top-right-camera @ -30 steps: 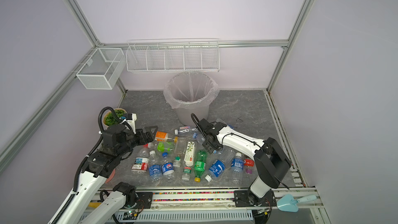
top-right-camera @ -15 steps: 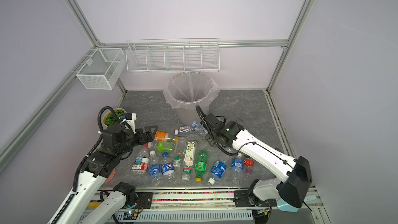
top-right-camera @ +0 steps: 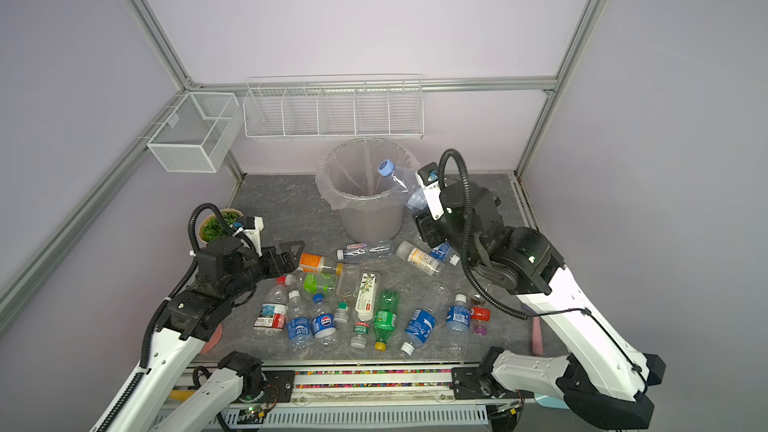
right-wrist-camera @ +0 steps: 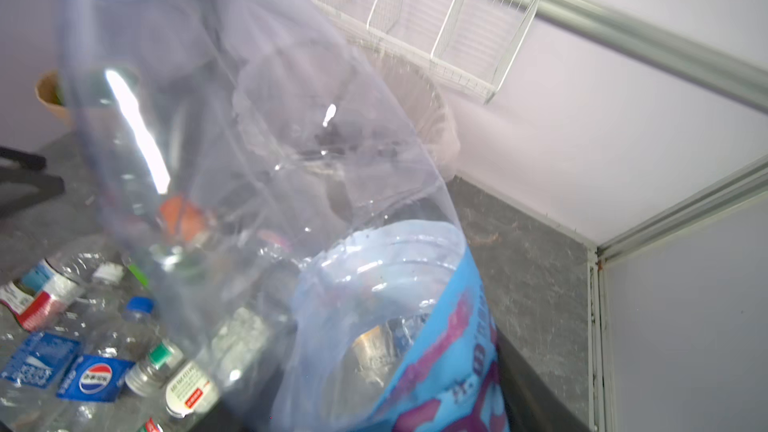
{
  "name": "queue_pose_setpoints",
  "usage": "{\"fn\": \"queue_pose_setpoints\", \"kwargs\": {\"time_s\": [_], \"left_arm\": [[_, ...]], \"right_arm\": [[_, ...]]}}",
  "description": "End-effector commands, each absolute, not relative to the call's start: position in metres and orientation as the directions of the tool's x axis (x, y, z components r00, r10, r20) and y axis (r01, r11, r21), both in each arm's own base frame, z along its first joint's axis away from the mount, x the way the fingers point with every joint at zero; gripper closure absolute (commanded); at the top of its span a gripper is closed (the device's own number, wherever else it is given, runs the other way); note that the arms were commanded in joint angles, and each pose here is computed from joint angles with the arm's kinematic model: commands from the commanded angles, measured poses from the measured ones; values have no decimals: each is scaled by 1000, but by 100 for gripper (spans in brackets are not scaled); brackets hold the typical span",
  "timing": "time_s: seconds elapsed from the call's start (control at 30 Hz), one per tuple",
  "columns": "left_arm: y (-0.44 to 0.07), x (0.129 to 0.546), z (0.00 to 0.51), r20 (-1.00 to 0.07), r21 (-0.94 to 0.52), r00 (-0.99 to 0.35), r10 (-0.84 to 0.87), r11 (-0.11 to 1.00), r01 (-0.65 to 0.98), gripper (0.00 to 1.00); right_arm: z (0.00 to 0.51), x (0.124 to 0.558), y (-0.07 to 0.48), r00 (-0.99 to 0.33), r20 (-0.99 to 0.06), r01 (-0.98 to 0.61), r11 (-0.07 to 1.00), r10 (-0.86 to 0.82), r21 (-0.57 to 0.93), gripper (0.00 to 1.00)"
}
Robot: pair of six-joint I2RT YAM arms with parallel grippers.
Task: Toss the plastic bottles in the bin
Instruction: 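Lift the Ganten bottle with the right gripper and carry it over the bin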
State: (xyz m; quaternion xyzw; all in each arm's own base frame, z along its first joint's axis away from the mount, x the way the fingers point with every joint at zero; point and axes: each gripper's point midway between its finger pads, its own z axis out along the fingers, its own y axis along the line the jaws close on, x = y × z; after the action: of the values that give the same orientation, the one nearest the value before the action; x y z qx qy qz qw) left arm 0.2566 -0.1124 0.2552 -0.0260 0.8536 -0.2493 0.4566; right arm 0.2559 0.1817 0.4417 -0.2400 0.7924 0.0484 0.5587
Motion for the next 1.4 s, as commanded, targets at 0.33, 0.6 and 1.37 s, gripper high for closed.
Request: {"fn": "queue_pose_setpoints", "kwargs": {"time_s": [0.33,0.6,1.37], "left_arm": [[-111,251,267,-778,-446,-568,-269,873,197,2],[-110,251,266,-779,-443,-566,-268,875,195,2],[-101,235,263,-782,-432,-563,-267,883,181,1]], "right_arm": [[538,270,204,1,-982,-430,886,-191,-172,67],[565,282,222,62,-987,-436,886,-147,-159,66],[431,417,278,-419,-877,-472,882,-235,-11,14]]}}
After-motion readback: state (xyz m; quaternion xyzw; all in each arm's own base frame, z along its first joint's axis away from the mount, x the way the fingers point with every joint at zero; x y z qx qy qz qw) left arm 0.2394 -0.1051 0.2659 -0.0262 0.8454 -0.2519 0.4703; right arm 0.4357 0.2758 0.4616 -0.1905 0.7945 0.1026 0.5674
